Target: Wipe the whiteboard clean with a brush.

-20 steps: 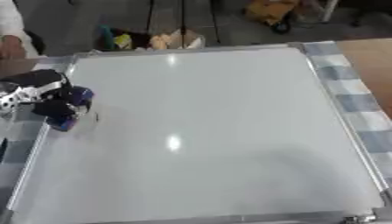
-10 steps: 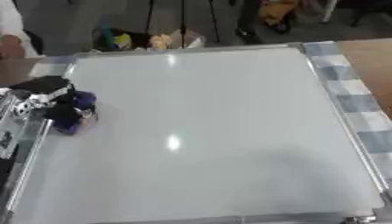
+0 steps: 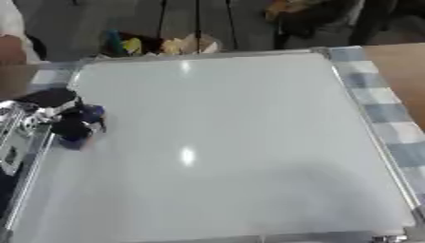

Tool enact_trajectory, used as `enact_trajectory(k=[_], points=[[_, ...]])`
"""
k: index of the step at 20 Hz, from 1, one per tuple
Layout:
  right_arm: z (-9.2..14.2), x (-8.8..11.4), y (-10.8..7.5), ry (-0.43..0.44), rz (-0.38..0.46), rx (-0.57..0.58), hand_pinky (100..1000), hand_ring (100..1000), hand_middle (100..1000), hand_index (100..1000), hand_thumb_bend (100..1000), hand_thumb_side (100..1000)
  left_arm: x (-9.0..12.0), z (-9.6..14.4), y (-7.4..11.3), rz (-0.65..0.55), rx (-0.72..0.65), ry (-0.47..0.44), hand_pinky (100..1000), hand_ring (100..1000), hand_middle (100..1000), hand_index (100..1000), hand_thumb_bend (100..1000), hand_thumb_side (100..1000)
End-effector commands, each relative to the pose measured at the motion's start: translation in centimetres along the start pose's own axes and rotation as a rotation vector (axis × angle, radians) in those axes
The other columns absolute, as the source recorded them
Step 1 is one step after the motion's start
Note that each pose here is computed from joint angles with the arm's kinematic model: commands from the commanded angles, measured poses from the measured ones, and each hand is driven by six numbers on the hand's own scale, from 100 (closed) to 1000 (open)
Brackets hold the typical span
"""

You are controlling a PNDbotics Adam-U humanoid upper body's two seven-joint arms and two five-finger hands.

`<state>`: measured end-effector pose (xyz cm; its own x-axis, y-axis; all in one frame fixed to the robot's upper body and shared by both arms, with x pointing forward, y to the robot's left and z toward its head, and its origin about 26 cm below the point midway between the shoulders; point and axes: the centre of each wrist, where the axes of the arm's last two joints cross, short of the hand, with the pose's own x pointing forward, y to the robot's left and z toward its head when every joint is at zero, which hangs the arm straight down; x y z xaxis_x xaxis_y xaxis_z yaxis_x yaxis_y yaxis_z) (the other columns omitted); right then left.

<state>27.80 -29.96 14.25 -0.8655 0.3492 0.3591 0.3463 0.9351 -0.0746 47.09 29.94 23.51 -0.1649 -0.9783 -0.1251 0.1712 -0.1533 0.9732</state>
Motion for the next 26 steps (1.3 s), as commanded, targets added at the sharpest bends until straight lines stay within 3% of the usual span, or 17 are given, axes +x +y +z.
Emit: enact_trajectory(k=[1, 5, 8, 26], points=[[-0.6, 0.4, -0.1, -0.026, -0.004, -0.004, 641, 750, 587, 802, 100, 780, -0.3, 0.2, 0.9, -0.023, 0.01, 0.007, 353, 499, 373, 400, 100, 777], [-0.6, 0.4, -0.1, -0.023, -0.004, -0.005, 641, 749, 586, 802, 100, 777, -0.2, 0.1, 0.9, -0.033, 0.002, 0.0, 363, 507, 384, 488, 100, 818], [-0.6, 0.4, -0.1, -0.019, -0.002, -0.008, 640, 749, 586, 801, 100, 773, -0.1, 0.1, 1.0, -0.044, -0.006, -0.004, 369, 511, 390, 495, 100, 839], [-0.6, 0.4, -0.2, -0.012, -0.005, -0.019, 640, 750, 585, 802, 100, 767, 1.6, -0.5, 1.3, -0.11, -0.033, -0.048, 369, 505, 371, 399, 100, 830]])
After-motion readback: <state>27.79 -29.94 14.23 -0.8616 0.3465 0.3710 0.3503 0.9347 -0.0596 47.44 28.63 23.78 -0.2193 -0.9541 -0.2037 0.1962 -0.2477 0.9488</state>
